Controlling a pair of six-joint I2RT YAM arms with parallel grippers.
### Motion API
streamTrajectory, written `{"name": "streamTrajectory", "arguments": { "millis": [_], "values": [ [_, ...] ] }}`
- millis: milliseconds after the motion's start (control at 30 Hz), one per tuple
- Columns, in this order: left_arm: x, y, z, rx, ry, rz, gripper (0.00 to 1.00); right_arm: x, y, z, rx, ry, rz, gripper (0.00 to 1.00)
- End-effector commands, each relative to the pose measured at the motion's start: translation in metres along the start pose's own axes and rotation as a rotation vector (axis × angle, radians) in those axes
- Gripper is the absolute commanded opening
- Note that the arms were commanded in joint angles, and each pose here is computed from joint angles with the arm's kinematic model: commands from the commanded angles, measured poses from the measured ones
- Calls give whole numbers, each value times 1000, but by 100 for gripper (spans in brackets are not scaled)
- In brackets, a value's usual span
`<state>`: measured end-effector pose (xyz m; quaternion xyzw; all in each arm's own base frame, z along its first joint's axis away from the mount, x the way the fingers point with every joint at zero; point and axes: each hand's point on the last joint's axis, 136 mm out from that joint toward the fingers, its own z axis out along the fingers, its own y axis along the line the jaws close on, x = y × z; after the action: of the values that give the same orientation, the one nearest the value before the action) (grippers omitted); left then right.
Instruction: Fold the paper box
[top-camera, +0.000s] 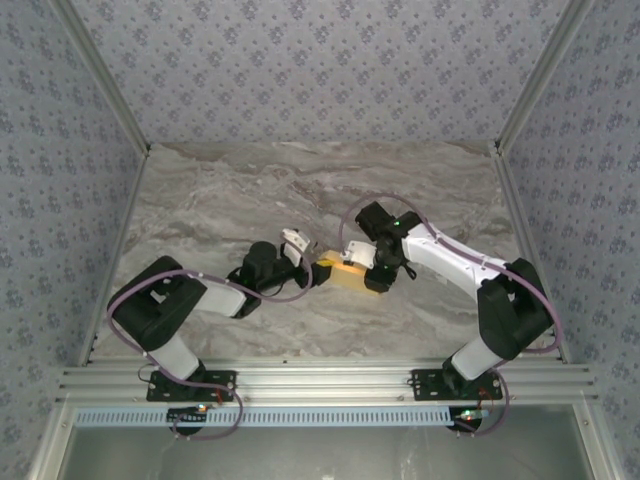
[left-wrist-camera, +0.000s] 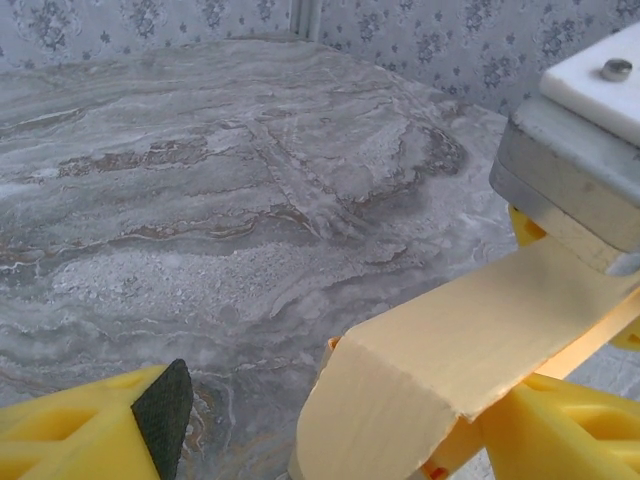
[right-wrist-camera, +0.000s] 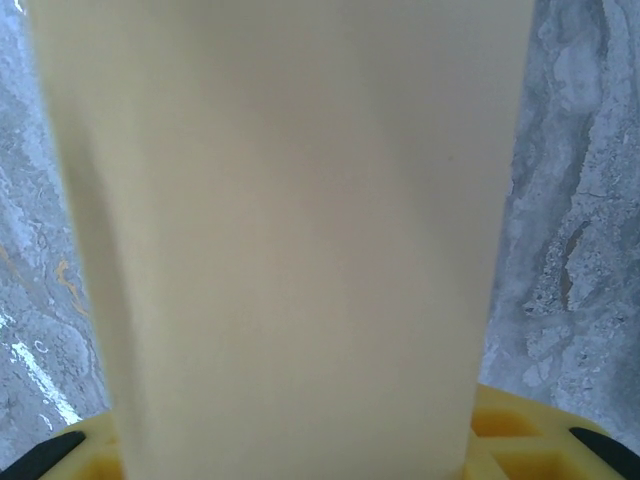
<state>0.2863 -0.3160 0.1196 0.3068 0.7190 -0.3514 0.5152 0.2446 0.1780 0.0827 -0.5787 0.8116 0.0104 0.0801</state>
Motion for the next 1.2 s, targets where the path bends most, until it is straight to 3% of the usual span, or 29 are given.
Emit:
{"name": "streamTrajectory", "arguments": {
  "millis": [0, 233, 467, 500, 567, 600, 900, 967, 1000, 1033, 1167],
  "values": [
    [-10, -1, 12, -40, -15, -31, 76, -10, 8, 1, 1, -42, -17, 41],
    [-21, -9, 19, -65, -26, -48, 76, -12, 13, 9, 15, -18, -43, 41],
    [-23, -22, 10, -8, -25, -53, 77, -8, 4, 10, 33, -4, -1, 39],
    [-24, -22, 6, -9, -28, -59, 78, -7, 4, 11, 32, -5, 6, 38],
    [-26, -22, -3, -24, -36, -73, 95, -5, 3, 13, 31, -6, 17, 38],
    [-27, -21, -8, -31, -37, -81, 99, -3, 3, 14, 27, -6, 21, 38],
    [-51, -20, -53, -89, -42, -90, 99, -1, 0, 15, 14, -22, 33, 35],
    [-53, -5, -56, -156, 21, -144, 96, -1, 1, 15, 13, -21, 29, 34],
    [-51, 0, -56, -166, 49, -177, 90, -2, 1, 14, 11, -25, 29, 34],
    [-50, 1, -55, -147, 74, -211, 81, -2, 1, 14, 10, -29, 28, 34],
    [-37, -6, -46, -69, 155, -177, 75, -2, 1, 17, -1, -30, 36, 34]
  ]
}}
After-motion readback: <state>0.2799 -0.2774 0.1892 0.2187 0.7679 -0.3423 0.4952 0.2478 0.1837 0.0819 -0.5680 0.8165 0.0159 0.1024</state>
